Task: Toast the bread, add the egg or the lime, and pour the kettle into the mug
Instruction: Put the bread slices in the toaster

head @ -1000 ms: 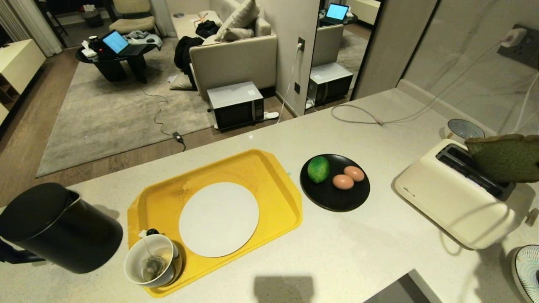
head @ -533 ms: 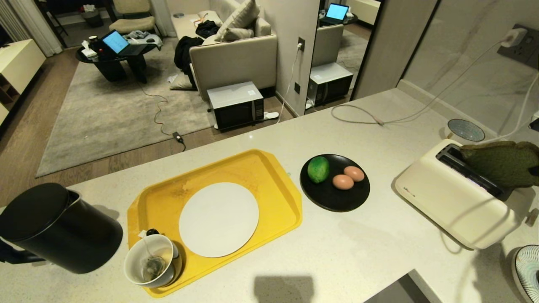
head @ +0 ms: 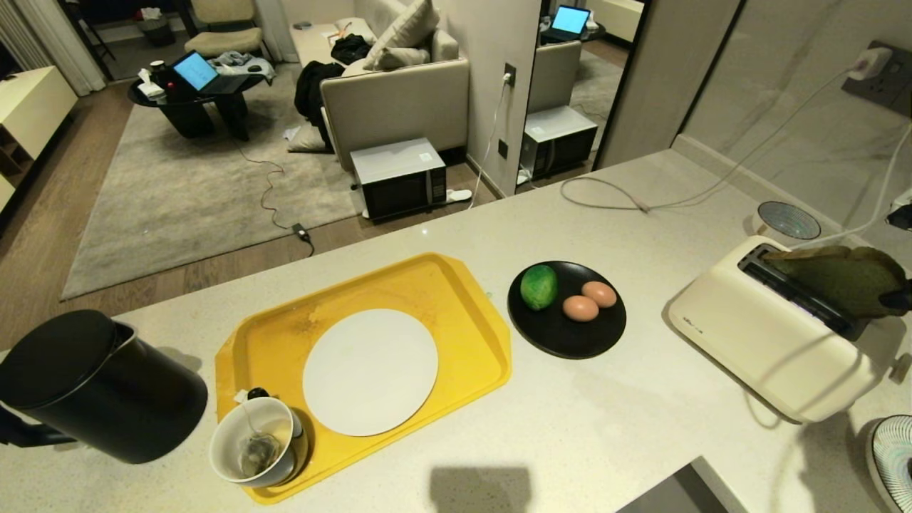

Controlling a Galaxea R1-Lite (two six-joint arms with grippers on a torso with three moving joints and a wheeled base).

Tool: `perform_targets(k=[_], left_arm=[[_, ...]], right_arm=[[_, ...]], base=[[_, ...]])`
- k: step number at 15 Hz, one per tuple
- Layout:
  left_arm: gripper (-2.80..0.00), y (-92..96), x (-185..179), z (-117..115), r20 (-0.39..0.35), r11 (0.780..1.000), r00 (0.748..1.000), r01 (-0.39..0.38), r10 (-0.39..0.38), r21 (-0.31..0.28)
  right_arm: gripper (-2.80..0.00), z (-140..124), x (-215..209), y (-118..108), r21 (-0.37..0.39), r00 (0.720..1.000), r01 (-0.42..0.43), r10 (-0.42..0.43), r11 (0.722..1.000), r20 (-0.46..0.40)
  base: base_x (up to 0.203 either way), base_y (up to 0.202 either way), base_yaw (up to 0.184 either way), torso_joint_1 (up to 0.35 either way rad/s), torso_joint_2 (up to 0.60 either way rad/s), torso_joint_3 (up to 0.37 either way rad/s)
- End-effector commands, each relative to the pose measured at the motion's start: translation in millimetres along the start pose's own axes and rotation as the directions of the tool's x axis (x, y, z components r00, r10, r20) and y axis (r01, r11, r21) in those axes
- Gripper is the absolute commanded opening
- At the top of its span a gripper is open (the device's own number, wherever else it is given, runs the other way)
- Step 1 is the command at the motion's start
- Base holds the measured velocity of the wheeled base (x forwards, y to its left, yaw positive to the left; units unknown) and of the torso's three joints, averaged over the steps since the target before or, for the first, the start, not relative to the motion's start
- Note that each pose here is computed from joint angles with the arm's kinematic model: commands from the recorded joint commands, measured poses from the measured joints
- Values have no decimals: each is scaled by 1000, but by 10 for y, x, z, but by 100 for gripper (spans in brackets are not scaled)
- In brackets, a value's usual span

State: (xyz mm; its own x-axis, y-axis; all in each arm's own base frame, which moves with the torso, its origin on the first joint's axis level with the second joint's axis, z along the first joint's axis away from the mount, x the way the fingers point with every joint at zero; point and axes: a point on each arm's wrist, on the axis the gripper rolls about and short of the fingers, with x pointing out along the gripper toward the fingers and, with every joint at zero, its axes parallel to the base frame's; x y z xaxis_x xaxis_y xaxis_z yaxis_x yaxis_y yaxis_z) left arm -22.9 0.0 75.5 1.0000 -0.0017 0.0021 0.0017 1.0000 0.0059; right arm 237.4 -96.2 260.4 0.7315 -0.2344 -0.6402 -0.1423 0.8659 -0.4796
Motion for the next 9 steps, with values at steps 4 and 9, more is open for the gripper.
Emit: perform_targets(k=[4,9], left_arm=[[-280,0,0,1,1,1000,1000,0,0,0],[-280,0,0,1,1,1000,1000,0,0,0]], right_arm=[[0,10,13,-12,0,1000,10,-10,1000,14],[0,6,-12,0,16,999,-6,5,1000,31]], base=[[0,0,0,0,0,0],[0,0,0,0,0,0]])
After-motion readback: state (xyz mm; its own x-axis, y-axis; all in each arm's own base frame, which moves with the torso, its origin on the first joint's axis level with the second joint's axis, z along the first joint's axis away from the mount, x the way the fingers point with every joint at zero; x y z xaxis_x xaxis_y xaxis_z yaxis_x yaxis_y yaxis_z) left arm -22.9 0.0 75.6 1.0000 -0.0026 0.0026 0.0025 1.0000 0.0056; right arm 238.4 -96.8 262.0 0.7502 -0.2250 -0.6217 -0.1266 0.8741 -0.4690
